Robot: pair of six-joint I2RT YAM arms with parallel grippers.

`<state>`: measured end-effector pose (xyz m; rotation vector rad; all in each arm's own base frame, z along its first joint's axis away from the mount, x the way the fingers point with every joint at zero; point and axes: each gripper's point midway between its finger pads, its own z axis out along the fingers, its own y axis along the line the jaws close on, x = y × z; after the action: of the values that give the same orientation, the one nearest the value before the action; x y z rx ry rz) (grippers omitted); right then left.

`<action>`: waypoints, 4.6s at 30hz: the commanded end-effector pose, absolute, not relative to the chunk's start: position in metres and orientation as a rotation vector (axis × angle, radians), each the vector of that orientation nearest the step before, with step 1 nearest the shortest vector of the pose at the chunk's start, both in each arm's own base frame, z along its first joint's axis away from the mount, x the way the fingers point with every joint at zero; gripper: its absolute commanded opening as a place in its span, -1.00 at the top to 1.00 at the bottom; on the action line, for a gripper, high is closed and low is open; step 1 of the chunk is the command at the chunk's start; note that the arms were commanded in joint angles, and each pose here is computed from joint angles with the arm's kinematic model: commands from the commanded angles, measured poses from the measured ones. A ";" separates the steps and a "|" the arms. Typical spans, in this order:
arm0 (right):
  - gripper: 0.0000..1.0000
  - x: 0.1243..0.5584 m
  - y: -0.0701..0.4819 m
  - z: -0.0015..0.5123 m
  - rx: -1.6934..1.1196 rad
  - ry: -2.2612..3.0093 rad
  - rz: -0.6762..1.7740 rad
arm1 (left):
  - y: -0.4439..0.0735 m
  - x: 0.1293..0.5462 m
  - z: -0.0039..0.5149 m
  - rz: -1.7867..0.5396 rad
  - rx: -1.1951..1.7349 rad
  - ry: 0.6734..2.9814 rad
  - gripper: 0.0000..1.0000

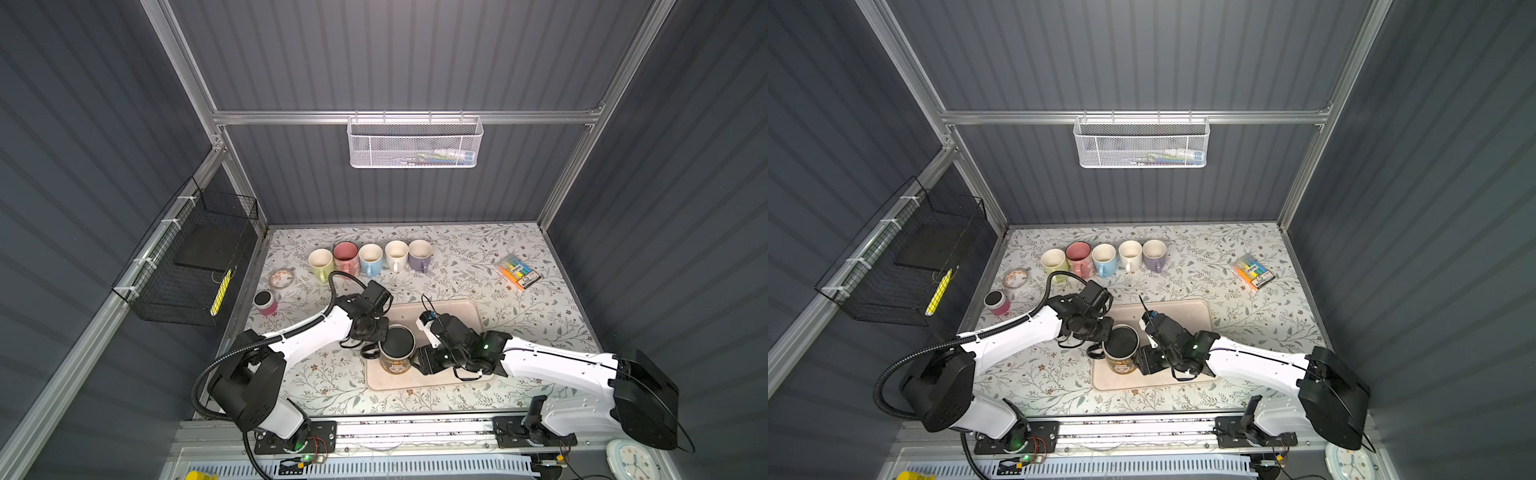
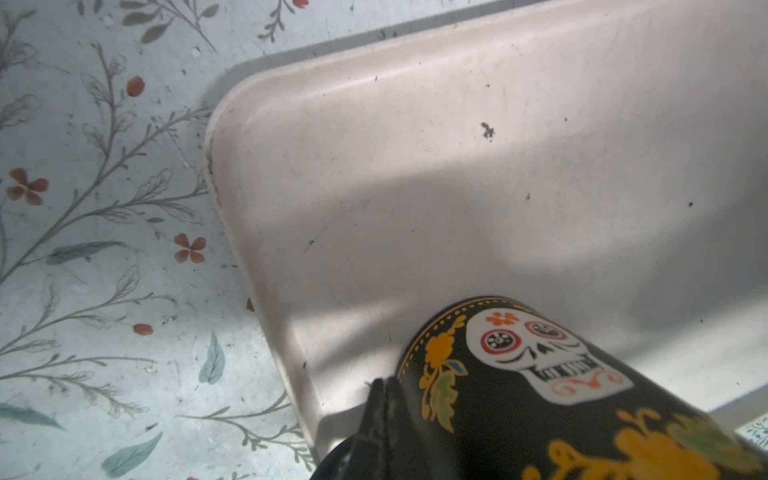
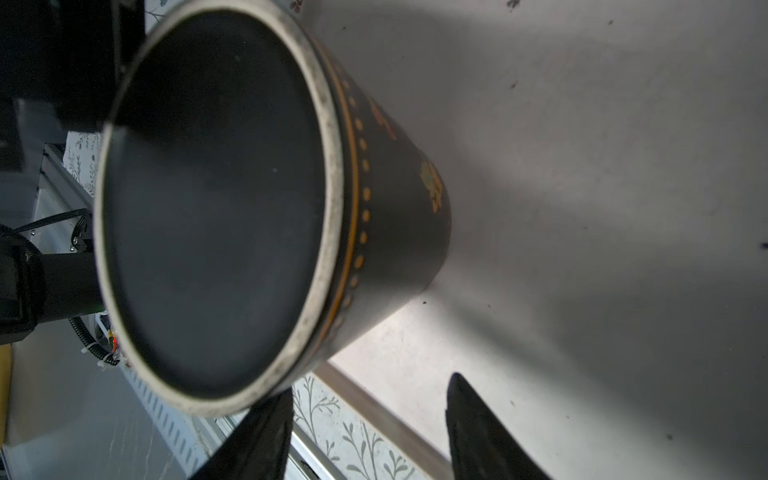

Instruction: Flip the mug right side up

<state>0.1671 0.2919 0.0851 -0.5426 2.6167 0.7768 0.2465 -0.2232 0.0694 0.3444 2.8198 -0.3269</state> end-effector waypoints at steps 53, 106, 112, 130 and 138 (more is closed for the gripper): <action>-0.27 0.220 0.223 0.172 -0.373 2.316 0.739 | -0.254 0.225 0.147 -0.429 1.121 2.548 -0.15; -0.26 0.226 0.191 0.168 -0.294 2.256 0.726 | -0.287 0.252 0.085 -0.131 1.221 2.520 0.84; -0.27 0.225 0.191 0.169 -0.289 2.256 0.739 | -0.289 0.251 0.088 -0.141 1.205 2.507 1.00; -0.30 0.224 0.195 0.195 -0.302 2.215 0.804 | -0.296 0.256 0.153 -0.245 1.014 2.331 1.00; -0.31 0.218 0.199 0.208 -0.321 2.171 0.866 | -0.300 0.255 0.191 -0.357 0.909 2.259 1.00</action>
<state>0.2184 0.1958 0.1895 -0.3125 2.2201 0.8236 0.2430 -0.2816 0.1438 1.0317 2.4006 -0.2252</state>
